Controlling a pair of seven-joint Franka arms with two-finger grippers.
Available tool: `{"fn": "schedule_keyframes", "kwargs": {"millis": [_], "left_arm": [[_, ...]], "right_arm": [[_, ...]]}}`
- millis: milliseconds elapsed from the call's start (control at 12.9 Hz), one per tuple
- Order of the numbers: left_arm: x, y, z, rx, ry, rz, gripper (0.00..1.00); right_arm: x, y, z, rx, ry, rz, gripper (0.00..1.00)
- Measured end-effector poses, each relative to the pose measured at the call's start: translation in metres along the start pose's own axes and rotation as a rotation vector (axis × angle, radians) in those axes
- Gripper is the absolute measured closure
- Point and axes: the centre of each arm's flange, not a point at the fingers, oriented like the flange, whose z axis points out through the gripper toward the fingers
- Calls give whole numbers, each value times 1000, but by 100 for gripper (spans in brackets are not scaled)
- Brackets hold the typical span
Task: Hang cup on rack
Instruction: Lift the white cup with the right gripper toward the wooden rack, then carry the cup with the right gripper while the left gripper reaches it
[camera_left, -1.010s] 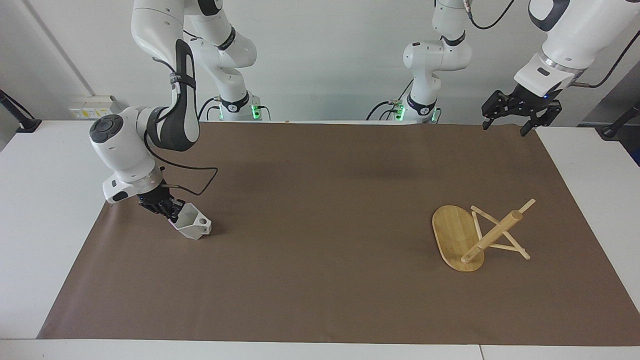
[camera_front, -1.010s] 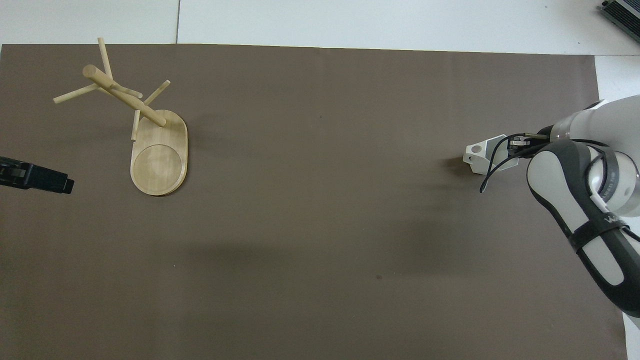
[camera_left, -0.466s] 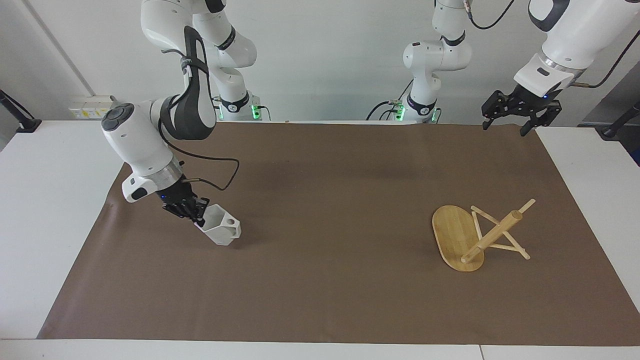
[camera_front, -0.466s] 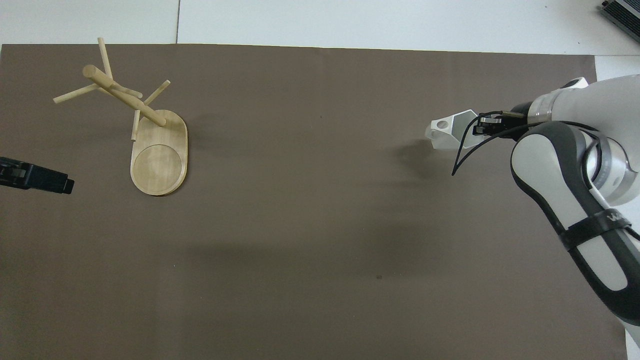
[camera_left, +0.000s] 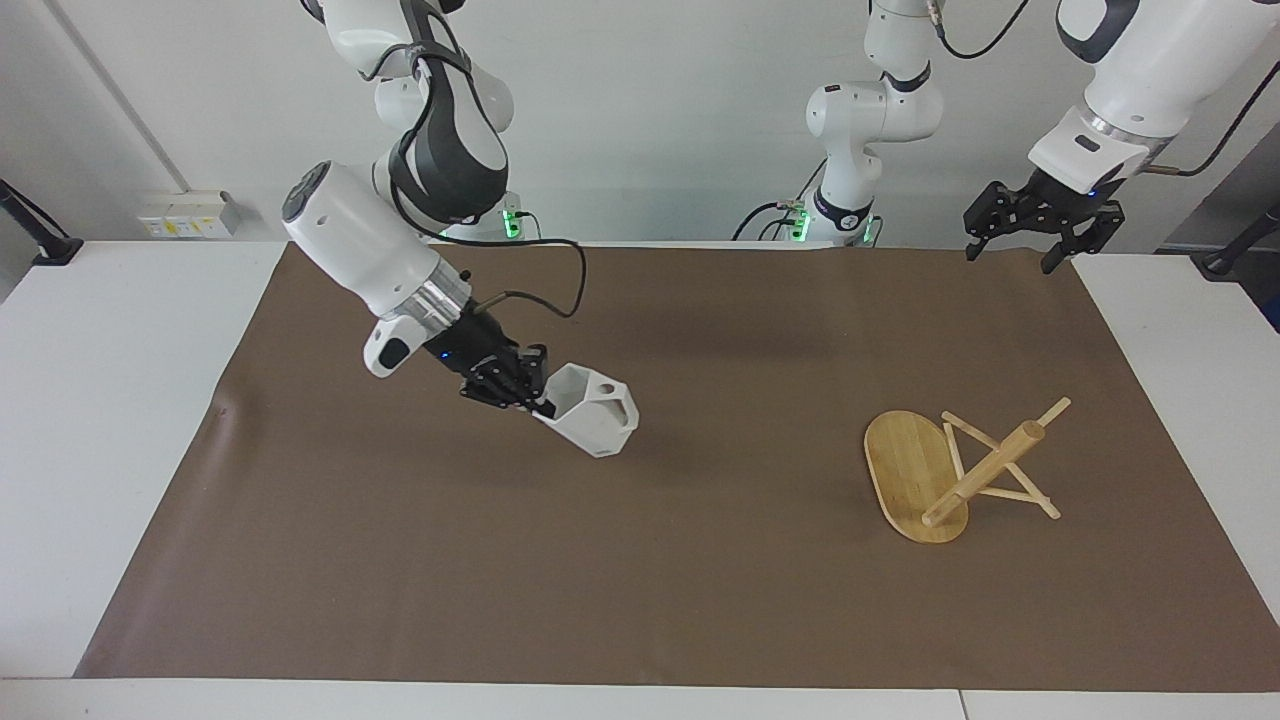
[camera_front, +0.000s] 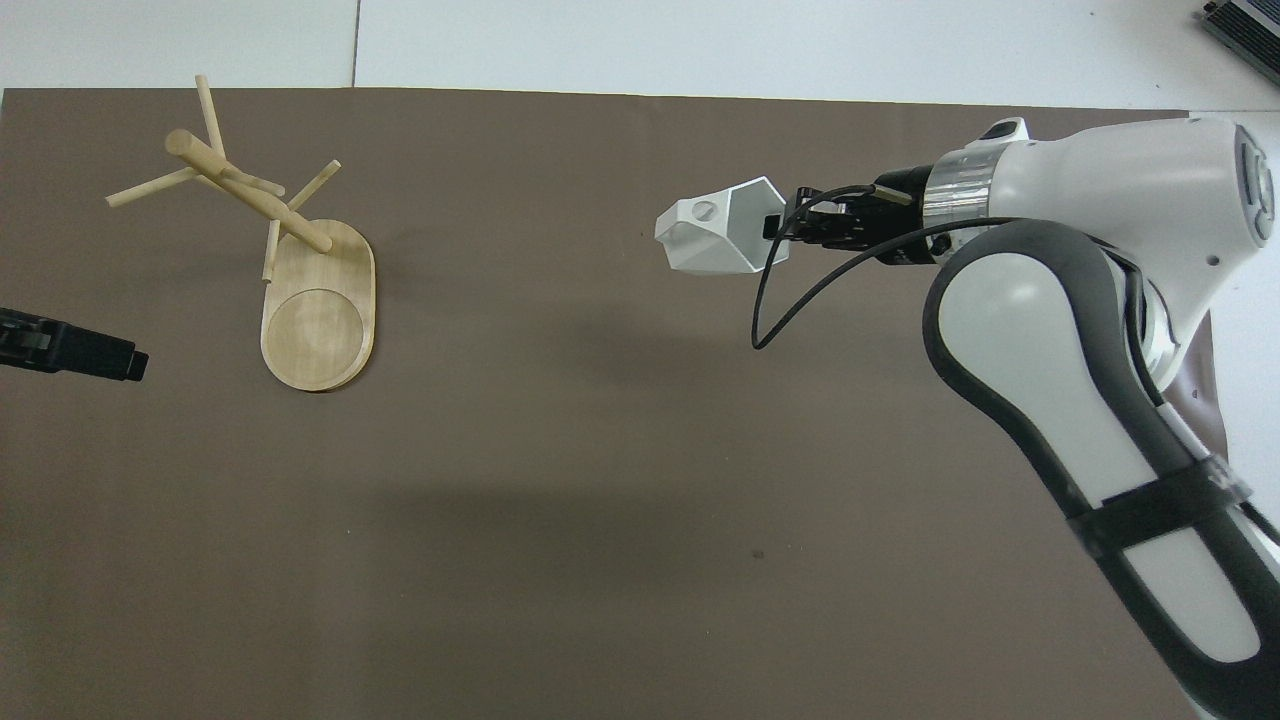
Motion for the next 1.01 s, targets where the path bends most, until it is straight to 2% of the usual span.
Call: {"fn": "schedule_keyframes", "kwargs": {"millis": [233, 311, 622, 1010], "left_arm": [[5, 3, -2, 10, 37, 101, 0], [6, 4, 0, 13, 43, 156, 0], [7, 18, 19, 21, 47, 405, 0], [-3, 63, 31, 13, 24, 753, 0]], "right_arm": [[-27, -55, 18, 52, -100, -78, 96], [-31, -71, 17, 67, -115, -102, 96], [-40, -116, 8, 176, -121, -111, 96], [-51, -140, 14, 210, -118, -24, 96]]}}
